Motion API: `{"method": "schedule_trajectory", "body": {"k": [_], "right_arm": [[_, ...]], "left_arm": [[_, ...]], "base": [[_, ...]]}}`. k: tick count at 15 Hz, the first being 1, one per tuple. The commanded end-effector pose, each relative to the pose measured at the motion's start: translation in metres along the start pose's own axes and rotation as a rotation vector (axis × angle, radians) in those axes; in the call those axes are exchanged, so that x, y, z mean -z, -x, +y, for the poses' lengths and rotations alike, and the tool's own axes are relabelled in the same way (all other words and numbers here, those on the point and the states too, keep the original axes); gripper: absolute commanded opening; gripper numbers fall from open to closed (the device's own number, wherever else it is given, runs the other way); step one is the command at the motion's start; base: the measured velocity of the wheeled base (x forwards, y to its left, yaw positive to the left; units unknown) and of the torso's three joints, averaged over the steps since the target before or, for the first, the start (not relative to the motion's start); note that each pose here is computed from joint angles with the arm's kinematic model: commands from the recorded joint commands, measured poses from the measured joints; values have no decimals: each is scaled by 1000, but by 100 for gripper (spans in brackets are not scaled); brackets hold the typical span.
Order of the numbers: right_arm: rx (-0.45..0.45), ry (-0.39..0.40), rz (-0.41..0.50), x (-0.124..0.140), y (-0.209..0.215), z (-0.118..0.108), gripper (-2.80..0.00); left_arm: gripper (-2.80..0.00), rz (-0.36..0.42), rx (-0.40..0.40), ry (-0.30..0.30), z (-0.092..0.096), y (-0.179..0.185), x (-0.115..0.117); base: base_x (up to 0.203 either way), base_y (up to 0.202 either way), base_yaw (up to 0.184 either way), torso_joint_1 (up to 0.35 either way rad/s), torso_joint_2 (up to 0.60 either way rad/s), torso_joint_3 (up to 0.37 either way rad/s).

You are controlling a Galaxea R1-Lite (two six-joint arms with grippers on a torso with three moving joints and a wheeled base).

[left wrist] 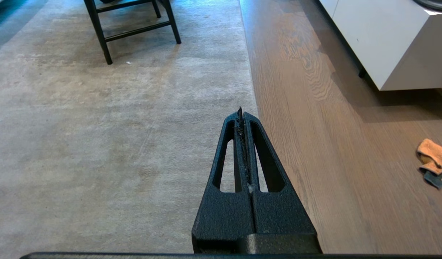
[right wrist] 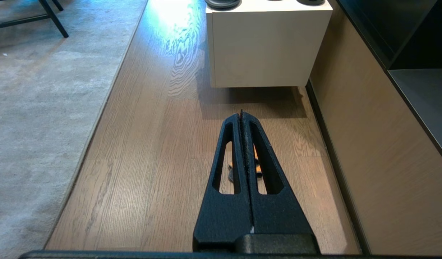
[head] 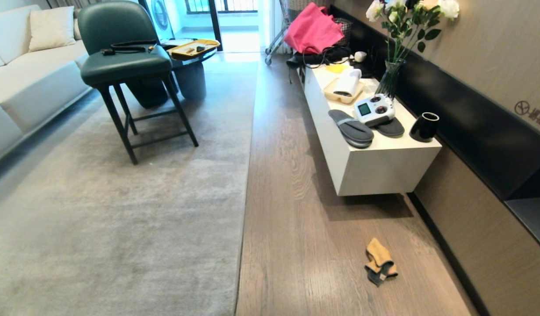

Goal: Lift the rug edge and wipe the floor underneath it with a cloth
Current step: Pick up the rag

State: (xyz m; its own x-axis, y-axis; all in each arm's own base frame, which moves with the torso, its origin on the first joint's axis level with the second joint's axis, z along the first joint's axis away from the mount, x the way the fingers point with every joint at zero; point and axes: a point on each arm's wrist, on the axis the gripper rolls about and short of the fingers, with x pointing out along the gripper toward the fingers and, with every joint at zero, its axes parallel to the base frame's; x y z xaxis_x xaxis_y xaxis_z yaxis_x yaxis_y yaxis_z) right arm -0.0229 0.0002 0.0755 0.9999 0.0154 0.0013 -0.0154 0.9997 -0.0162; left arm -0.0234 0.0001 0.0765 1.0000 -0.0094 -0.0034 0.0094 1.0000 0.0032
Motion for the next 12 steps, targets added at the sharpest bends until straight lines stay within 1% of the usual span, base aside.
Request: {"method": "schedule_trajectory", "body": {"k": [1,6,12], "right_arm": [[-1,1,1,0,0,0,-280],[-1,1,1,0,0,0,-280],[0,1,1,0,0,0,-280]], "left_arm": [[-280,1,0,0,0,0,0],[-280,3,0,0,0,0,0],[-280,3,0,0,0,0,0]], "base": [[0,0,0,0,0,0],[0,0,0,0,2,-30],[0,0,0,3,3,-180]]}}
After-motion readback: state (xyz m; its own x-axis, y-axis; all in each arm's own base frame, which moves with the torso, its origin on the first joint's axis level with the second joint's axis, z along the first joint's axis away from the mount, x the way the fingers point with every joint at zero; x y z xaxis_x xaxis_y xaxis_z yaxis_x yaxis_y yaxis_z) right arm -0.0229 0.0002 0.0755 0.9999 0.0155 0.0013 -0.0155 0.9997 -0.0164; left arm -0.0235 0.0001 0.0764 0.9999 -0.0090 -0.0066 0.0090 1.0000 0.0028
